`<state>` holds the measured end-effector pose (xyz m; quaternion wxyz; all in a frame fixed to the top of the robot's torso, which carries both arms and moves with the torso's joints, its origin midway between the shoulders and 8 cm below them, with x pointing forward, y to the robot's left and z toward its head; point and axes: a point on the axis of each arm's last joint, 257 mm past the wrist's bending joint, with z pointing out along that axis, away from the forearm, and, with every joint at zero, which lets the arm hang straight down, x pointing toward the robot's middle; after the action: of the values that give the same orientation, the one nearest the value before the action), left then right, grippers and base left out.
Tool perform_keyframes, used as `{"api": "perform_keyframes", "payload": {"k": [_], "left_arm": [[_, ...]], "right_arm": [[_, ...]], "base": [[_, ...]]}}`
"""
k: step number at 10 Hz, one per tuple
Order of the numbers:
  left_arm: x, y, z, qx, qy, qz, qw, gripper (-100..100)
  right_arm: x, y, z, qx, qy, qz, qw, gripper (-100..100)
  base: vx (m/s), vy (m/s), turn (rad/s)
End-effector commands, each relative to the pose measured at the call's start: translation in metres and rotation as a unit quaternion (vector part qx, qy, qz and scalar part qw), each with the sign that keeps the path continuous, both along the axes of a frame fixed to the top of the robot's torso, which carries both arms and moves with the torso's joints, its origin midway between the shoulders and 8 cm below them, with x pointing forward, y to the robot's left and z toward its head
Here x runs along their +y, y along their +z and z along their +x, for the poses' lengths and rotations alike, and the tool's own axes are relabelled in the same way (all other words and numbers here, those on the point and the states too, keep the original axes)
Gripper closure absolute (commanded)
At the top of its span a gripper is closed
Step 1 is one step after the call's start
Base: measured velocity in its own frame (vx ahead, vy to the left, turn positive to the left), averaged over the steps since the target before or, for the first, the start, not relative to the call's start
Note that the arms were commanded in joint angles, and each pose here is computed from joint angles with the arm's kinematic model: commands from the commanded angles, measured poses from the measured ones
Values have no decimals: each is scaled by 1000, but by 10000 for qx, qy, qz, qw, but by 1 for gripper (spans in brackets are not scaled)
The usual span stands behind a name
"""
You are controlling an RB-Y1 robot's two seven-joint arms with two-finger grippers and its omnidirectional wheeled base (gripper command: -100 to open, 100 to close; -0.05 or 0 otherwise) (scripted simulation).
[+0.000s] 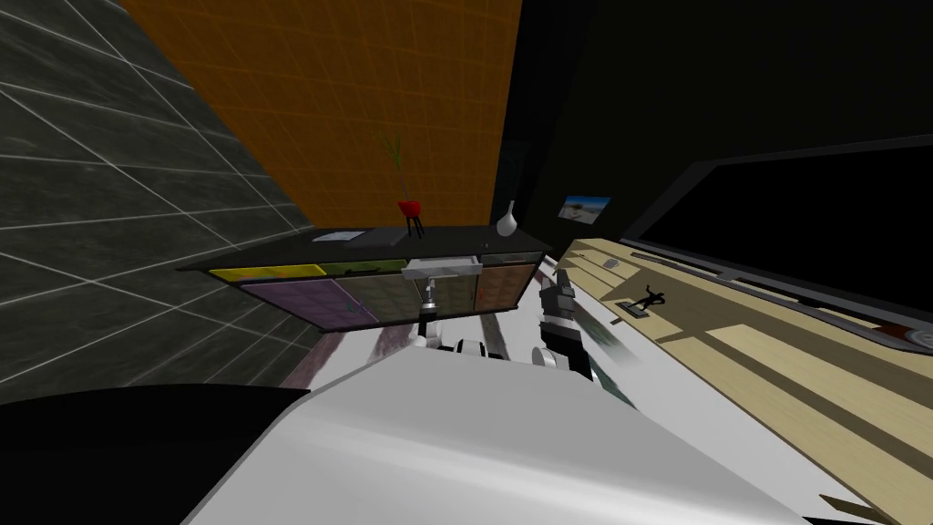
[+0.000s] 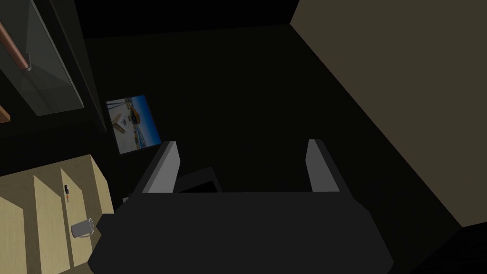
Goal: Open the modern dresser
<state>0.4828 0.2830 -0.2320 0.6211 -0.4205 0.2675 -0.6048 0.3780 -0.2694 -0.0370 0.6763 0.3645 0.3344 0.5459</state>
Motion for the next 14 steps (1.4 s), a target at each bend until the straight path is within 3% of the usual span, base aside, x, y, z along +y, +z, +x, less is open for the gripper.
{"api": "perform_keyframes", "payload": {"k": [1, 3, 7, 9, 10, 12, 13, 14], "left_arm": [[-4, 8, 15, 25, -47, -5, 10000, -100], [-5, 13, 22, 25, -67, -7, 10000, -100], [-11, 35, 51, 25, -150, -14, 9999, -100], [-11, 35, 51, 25, -150, -14, 9999, -100], [-14, 47, 65, 25, -194, -16, 9998, -100], [-16, 53, 71, 25, -216, -17, 9998, -100], [-15, 34, 64, 210, -194, -42, 9996, -100], [-15, 30, 65, 270, -193, -47, 9994, 0]], "right_arm": [[0, 0, 0, 0, 0, 0, 10000, 0], [0, 0, 0, 0, 0, 0, 10000, 0], [0, 0, 0, 0, 0, 0, 10000, 0], [0, 0, 0, 0, 0, 0, 10000, 0], [0, 0, 0, 1, 0, 0, 10000, 0], [0, 0, 0, 0, 0, 0, 10000, 0], [0, 0, 0, 0, 0, 0, 10000, 0], [0, 0, 0, 0, 0, 0, 10000, 0]], "base": [[-51, -5, 52], [-70, -9, 37], [-48, -4, 36], [-26, -1, 2], [-43, -3, 48], [-48, -6, 32], [-12, 2, 0], [0, 0, 0]]}}
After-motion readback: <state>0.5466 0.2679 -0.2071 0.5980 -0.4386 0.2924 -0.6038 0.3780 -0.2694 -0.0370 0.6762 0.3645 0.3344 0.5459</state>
